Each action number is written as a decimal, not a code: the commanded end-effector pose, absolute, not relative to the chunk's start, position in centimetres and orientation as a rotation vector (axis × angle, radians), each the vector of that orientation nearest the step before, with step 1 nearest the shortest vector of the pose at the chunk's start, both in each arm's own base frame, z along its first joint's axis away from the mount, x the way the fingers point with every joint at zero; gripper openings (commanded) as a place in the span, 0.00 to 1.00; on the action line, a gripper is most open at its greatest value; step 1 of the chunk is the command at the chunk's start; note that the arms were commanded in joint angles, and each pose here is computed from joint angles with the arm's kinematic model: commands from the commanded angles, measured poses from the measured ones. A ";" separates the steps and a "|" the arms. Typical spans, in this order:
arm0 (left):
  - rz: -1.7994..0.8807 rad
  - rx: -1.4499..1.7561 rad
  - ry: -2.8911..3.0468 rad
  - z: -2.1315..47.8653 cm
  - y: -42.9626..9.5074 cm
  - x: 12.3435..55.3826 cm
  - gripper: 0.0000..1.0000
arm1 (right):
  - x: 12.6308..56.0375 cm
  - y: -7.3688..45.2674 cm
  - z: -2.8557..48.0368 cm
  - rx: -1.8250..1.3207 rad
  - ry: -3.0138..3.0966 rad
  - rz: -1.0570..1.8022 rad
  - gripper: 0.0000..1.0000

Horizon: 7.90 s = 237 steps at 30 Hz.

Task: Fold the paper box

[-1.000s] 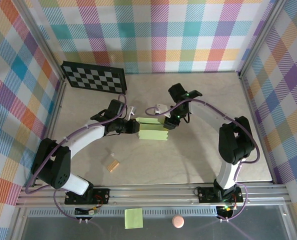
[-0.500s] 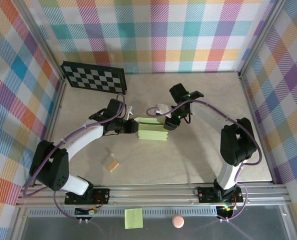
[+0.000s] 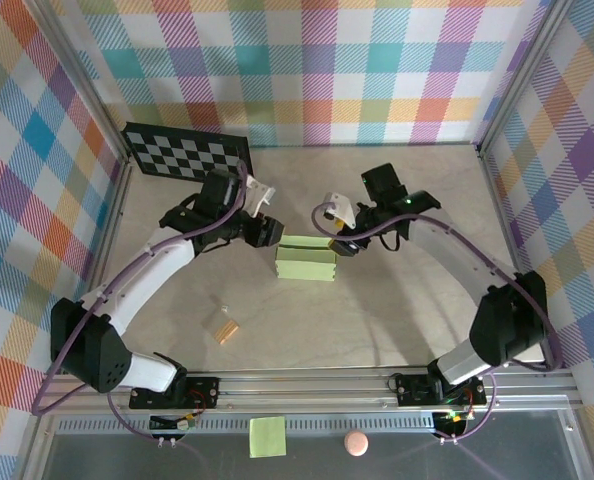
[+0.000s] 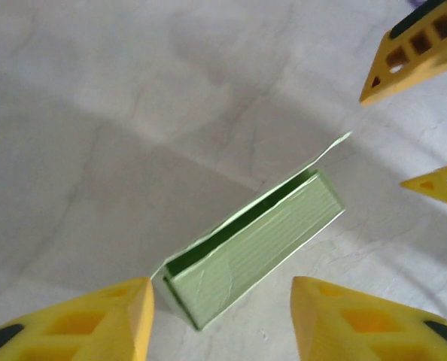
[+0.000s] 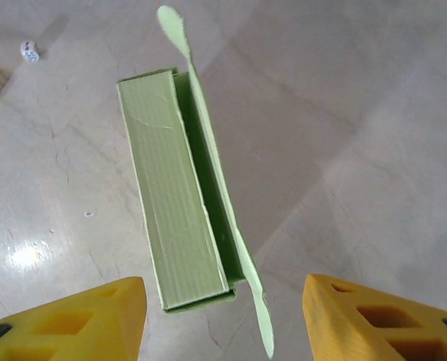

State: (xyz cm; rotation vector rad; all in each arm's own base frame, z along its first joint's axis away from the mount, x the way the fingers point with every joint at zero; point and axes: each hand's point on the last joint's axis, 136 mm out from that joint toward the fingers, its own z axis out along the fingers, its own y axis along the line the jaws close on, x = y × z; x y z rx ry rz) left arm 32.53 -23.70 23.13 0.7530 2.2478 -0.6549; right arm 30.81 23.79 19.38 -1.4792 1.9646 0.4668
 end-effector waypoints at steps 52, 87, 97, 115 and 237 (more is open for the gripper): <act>-0.677 1.980 1.970 11.1 -29.5 29.8 0.43 | 26.7 19.4 23.7 -1.117 1.888 0.369 0.61; -0.535 1.859 2.081 11.5 -25.8 27.0 0.41 | 29.5 26.7 16.6 -1.054 2.204 0.912 0.51; -0.521 1.848 2.081 11.6 -25.8 27.2 0.41 | 29.4 27.6 15.6 -1.094 2.242 0.905 0.34; -0.508 1.754 2.112 11.8 -26.4 28.4 0.41 | 28.9 27.4 15.6 -0.961 2.340 0.773 0.07; -0.511 0.252 2.652 12.1 -21.1 27.3 0.16 | 27.4 25.2 11.2 -0.387 2.499 0.443 0.01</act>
